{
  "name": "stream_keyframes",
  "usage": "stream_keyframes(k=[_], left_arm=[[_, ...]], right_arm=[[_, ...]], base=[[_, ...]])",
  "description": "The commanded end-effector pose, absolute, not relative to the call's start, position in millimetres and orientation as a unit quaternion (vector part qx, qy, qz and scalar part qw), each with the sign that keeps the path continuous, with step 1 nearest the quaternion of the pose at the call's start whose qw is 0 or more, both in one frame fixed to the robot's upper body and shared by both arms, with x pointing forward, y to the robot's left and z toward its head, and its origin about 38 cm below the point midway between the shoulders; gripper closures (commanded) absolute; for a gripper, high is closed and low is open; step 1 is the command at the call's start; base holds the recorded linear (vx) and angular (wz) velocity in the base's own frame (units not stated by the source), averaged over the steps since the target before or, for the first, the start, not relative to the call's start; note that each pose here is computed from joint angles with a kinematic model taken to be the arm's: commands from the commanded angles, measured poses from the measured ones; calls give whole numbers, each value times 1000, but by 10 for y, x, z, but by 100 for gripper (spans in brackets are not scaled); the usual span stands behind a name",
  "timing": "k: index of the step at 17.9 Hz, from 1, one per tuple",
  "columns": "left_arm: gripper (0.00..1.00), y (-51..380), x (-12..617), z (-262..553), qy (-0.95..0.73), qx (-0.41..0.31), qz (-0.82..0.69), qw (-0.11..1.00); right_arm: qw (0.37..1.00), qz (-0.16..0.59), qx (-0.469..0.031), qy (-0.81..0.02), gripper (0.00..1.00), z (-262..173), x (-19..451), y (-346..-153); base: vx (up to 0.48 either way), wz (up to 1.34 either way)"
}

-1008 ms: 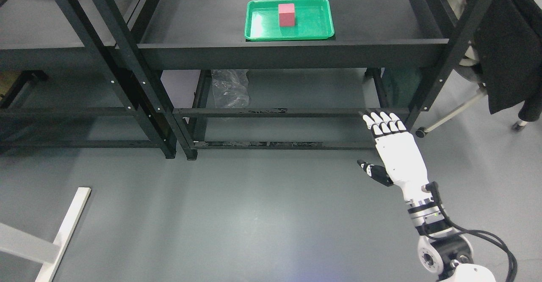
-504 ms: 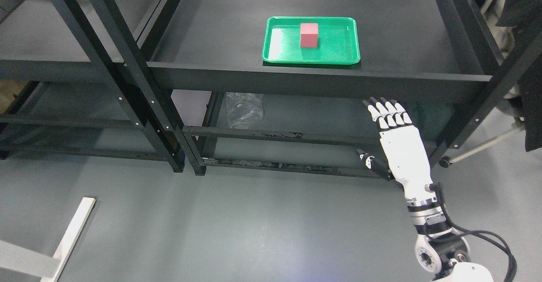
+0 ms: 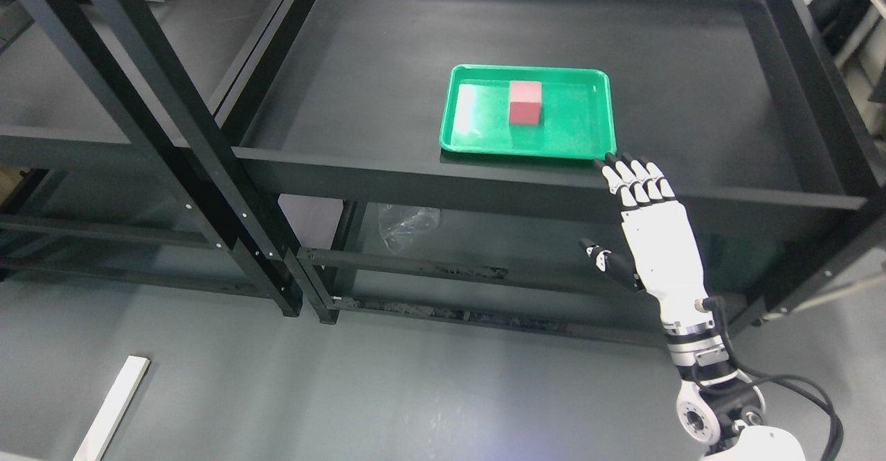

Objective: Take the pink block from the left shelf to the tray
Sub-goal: 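Reach the right hand over the pink cube in the green tray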

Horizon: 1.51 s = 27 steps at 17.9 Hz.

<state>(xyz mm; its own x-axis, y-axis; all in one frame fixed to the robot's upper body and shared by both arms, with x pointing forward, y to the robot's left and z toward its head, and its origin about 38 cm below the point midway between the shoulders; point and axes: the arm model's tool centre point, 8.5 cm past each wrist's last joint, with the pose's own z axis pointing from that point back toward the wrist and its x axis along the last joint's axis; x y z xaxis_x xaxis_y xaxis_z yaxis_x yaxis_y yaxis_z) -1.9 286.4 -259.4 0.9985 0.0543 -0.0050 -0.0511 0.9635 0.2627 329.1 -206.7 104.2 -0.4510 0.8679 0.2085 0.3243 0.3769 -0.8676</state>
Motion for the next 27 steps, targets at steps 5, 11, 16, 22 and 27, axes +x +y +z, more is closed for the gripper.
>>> stream_keyframes(k=[5, 11, 16, 22, 27], left_arm=[[0, 2972, 230, -2580, -18, 140, 28, 990], [0, 2972, 230, -2580, -18, 140, 28, 990], [0, 2972, 230, -2580, -18, 140, 28, 990], [0, 2972, 240, -2579, -18, 140, 28, 990], [0, 2972, 230, -2580, -18, 140, 28, 990]], right_arm=[[366, 436, -368, -735, 2, 1070, 3443, -2075], [392, 500, -327, -699, 2, 974, 3512, -1969], [416, 560, -285, -657, 3, 805, 3491, -1843], [445, 594, -263, -617, 3, 643, 3488, -1852], [452, 600, -257, -608, 3, 581, 3479, -1857]], base=[[281, 126], [262, 110], [228, 4], [185, -87], [140, -63]])
